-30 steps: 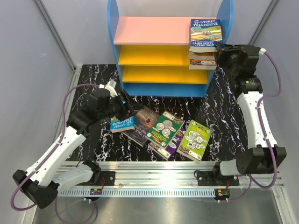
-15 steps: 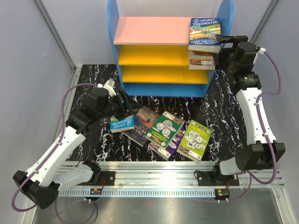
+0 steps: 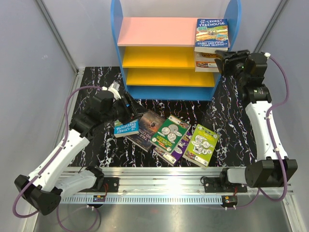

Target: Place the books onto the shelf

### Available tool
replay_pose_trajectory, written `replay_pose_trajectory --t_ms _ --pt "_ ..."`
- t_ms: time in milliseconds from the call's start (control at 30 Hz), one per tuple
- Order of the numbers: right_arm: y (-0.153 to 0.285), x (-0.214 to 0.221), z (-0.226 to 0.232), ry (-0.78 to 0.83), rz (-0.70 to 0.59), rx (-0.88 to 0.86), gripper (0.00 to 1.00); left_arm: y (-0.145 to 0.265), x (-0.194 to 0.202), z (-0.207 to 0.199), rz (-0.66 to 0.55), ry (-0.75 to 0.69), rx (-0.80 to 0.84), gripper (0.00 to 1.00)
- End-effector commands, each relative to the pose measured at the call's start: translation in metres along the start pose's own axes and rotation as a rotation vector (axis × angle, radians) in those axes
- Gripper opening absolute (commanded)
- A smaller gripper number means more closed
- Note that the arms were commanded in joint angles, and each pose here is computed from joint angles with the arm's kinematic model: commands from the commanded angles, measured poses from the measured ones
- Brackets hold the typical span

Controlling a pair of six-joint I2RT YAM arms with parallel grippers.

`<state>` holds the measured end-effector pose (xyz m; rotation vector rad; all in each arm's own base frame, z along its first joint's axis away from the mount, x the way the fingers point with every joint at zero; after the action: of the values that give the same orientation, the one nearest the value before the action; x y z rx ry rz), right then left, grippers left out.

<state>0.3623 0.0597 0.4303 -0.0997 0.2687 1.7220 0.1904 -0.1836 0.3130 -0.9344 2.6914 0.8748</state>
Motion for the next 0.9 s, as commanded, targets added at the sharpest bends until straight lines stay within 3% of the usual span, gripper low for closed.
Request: replay_pose_trajectory --t_ms 0,33,167,867 --pt "0.014 0.015 0.015 0.057 0.113 -0.125 0.37 0.001 -0.007 -0.015 -0.014 -0.015 0.071 0.69" --pt "0.014 0.016 0.013 0.060 0.116 -0.119 0.21 0.001 -0.007 -0.015 -0.015 -0.012 0.074 0.69" --pt "0.011 0.016 0.010 0.060 0.123 -0.105 0.10 0.000 -0.006 -0.015 -0.009 -0.001 0.077 0.69" --pt "-0.022 0.009 0.021 0.056 0.163 -0.163 0.02 -0.006 -0.016 -0.016 -0.048 -0.011 0.042 0.69"
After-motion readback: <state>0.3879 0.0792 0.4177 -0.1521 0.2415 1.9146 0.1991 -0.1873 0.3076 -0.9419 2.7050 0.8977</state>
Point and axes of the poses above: each gripper's point midway between its finger pads, its own y axis back along the fingers, its own z axis along the line the jaws close on, x = y × z, the point moved 7 cm from there along y, back along the fingers, and after that the axes turned 4 degrees about y, right-handed, at the moved point
